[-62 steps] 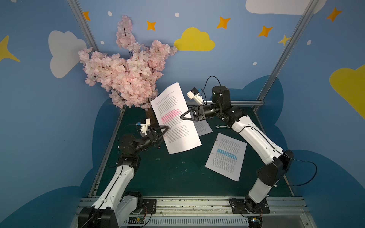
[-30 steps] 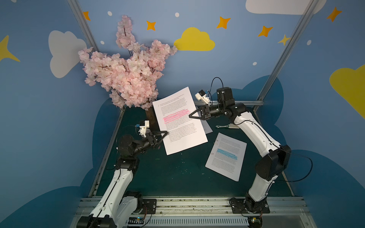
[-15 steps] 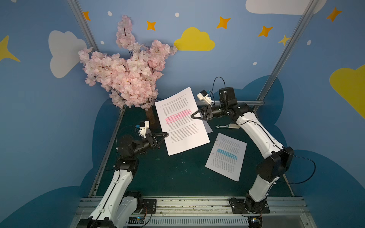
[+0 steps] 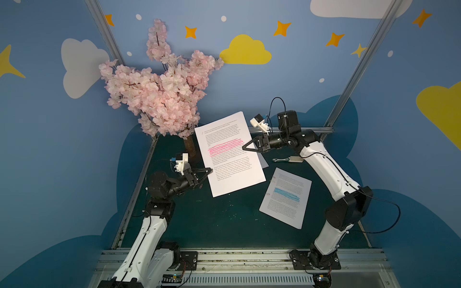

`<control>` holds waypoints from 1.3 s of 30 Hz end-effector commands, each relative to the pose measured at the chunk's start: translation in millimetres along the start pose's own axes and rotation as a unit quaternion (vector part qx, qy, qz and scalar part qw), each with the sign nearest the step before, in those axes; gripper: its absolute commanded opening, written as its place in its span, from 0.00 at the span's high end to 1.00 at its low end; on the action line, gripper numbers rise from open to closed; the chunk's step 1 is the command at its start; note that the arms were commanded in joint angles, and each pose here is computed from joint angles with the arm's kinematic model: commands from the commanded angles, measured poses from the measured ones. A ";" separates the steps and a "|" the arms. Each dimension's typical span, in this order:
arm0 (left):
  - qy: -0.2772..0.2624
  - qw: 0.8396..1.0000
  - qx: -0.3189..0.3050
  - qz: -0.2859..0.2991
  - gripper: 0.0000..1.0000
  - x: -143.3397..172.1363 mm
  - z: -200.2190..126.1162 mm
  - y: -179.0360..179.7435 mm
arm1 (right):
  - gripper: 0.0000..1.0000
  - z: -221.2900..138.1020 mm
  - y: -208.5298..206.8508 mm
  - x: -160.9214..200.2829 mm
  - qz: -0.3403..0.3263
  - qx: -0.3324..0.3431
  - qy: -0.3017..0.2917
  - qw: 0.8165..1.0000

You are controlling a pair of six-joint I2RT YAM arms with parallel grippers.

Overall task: Unclip the paperclips from the documents
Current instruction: Remove the paper clip from the document.

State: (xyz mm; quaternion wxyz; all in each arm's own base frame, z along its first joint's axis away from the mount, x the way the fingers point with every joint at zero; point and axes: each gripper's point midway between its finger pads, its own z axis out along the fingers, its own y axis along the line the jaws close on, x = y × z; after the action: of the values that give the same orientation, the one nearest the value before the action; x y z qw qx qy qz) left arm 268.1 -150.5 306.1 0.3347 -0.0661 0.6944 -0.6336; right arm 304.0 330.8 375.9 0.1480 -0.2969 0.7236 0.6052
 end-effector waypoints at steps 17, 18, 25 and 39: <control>-0.006 1.000 -0.006 0.013 0.96 -4.6 -4.3 -0.7 | 1.00 -45.7 31.3 -12.1 -0.045 0.016 -0.046 0.998; -0.005 1.000 -0.005 0.013 0.96 -4.2 -4.3 -1.1 | 1.00 -46.3 31.6 -12.7 -0.045 0.016 -0.046 0.998; 0.001 1.000 -0.007 0.015 0.96 -1.4 -4.9 -0.1 | 1.00 -53.2 37.4 -17.7 -0.049 0.012 -0.054 0.997; 0.008 0.988 -0.151 -0.022 0.94 10.1 -16.1 55.6 | 1.00 -50.3 25.4 -8.0 -0.028 0.022 -0.047 0.998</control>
State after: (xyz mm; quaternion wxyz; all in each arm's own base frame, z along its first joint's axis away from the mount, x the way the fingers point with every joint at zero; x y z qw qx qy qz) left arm 271.3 -142.6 281.8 0.3173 -0.0939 0.7324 -0.5950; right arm 313.1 287.7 408.3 0.2036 -0.2759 0.7239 0.5987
